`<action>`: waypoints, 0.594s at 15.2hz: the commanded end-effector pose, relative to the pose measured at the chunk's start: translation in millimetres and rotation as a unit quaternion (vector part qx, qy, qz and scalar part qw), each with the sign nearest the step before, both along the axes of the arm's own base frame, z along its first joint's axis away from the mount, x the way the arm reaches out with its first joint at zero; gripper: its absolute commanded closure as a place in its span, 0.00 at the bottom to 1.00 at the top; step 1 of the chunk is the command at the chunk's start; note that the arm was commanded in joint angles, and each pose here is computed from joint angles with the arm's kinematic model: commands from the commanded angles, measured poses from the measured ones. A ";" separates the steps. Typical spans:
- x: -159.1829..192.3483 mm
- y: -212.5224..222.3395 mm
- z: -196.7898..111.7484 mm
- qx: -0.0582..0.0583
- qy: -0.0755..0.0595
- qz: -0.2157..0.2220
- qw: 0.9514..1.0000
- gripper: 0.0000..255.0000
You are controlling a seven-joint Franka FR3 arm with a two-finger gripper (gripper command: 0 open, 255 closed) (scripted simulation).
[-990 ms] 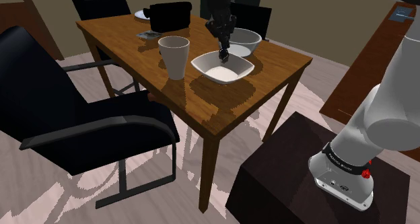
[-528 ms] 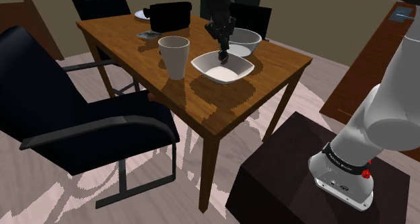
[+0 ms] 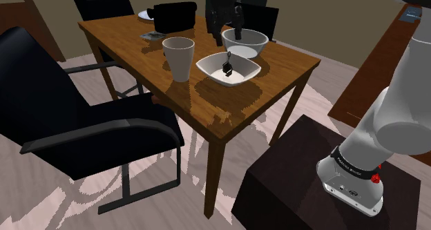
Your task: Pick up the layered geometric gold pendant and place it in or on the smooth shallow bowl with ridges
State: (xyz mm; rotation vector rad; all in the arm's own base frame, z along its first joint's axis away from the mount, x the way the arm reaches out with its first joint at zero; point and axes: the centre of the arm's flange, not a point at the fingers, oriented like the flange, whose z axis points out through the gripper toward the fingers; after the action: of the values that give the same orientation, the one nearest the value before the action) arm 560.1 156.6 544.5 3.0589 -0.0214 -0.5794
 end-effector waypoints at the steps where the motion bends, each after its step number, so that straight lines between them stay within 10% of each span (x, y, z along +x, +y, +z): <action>1: 8.6 0.3 23.7 0.000 0.000 0.000 1.000 0.00; 9: 12.4 0.5 33.4 0.000 0.000 0.000 1.000 0.00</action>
State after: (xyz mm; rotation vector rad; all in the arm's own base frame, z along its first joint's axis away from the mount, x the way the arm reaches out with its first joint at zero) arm 572.4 157.2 577.9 3.0586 -0.0215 -0.5802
